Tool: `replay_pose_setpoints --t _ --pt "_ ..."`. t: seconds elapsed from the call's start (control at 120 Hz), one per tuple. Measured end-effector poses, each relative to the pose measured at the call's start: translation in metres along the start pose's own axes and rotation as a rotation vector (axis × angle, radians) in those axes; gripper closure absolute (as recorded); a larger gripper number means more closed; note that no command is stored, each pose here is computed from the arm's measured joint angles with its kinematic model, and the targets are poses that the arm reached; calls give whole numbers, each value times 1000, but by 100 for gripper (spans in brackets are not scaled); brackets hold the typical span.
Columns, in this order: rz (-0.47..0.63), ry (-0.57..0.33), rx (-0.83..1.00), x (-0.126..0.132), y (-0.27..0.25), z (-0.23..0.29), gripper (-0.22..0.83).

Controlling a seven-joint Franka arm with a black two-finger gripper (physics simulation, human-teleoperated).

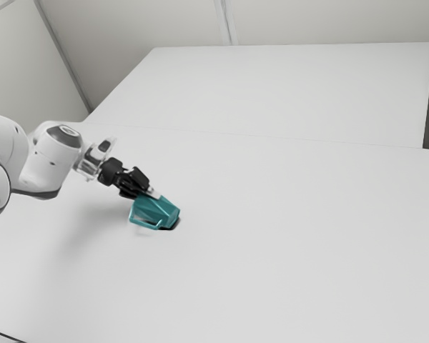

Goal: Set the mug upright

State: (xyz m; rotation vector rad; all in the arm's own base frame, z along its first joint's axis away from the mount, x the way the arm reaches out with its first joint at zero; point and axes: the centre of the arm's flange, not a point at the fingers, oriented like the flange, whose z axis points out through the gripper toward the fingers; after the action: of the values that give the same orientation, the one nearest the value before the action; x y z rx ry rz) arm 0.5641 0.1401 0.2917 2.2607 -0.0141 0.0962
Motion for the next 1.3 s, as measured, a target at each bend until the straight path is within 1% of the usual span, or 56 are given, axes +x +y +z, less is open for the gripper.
replay_pose_setpoints --t 0.183,0.5,0.625,0.792,0.883,1.075,1.3 --pt "23 7 -14 3 12 2 73" --pt "98 5 7 10 50 -3 75" --pt "167 -40 78 12 77 0 76" --pt "251 -126 211 0 104 27 76" --pt "318 -177 311 -6 120 37 76" --pt "439 -274 527 0 136 49 75" --pt "528 -331 658 5 152 72 76"
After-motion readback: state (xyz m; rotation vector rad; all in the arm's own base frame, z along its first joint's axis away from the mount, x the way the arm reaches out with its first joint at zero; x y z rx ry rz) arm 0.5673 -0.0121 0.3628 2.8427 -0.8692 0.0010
